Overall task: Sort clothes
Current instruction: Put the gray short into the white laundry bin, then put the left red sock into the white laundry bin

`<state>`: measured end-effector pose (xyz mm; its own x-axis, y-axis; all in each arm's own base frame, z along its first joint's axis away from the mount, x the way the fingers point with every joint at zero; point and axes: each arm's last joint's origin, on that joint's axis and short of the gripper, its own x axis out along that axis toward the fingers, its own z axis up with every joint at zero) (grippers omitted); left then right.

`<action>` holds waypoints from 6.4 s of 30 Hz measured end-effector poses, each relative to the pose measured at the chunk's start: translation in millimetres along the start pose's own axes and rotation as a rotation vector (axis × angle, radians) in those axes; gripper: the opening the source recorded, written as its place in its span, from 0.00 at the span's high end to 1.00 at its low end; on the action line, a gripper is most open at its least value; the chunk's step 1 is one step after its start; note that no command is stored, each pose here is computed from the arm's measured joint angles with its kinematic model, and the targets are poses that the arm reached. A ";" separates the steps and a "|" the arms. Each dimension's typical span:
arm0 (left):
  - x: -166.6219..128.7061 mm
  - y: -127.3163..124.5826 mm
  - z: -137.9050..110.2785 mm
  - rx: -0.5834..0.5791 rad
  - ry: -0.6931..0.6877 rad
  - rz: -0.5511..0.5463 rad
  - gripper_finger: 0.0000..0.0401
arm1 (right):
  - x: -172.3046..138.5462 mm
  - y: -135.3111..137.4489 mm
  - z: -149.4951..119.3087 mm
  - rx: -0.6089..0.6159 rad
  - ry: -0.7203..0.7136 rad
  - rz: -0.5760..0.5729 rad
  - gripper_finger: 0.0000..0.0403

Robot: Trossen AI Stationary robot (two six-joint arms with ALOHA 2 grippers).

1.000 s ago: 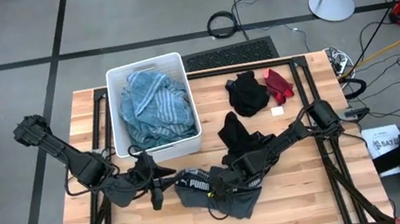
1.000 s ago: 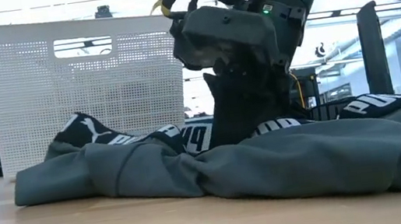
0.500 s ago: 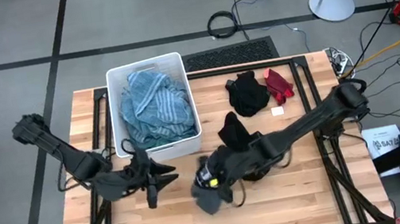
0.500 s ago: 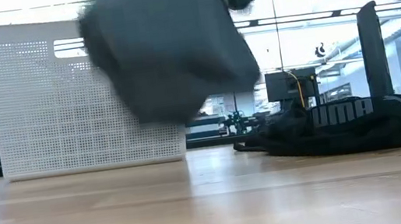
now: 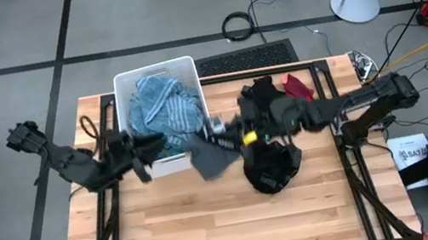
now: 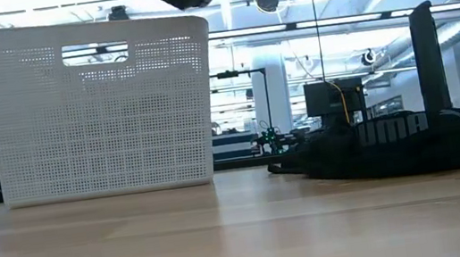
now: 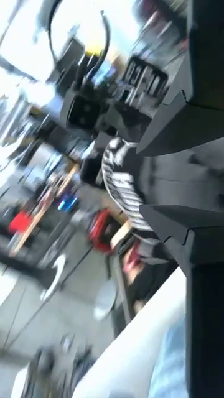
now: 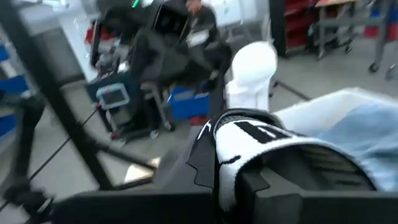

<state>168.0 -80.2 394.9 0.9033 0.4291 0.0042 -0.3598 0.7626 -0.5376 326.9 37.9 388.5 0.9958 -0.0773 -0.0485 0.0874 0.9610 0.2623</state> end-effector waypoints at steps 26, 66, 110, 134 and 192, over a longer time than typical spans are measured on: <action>-14.5 67.2 72.4 0.329 -0.183 0.158 0.64 | 163.5 -198.0 45.3 0.025 -0.120 -0.160 0.99; -2.7 87.7 72.8 0.165 -0.194 0.313 0.64 | 170.7 -236.4 2.7 -0.139 0.492 -0.183 0.64; 25.8 79.9 64.9 0.079 -0.266 0.404 0.64 | -86.6 -253.3 -29.0 0.182 1.201 -0.817 0.37; 35.4 78.1 57.6 0.052 -0.225 0.372 0.64 | -154.1 -299.7 -150.6 0.436 1.204 -1.007 0.37; 11.5 82.3 65.5 0.134 -0.141 0.242 0.64 | -32.6 -163.7 63.3 0.301 0.223 -0.317 1.00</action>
<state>133.5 19.1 406.0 0.7495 0.6619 0.0119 -0.5965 0.6829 -0.4217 281.8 -133.7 408.1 0.8921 -0.2629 -0.3675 0.4214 0.7774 0.4670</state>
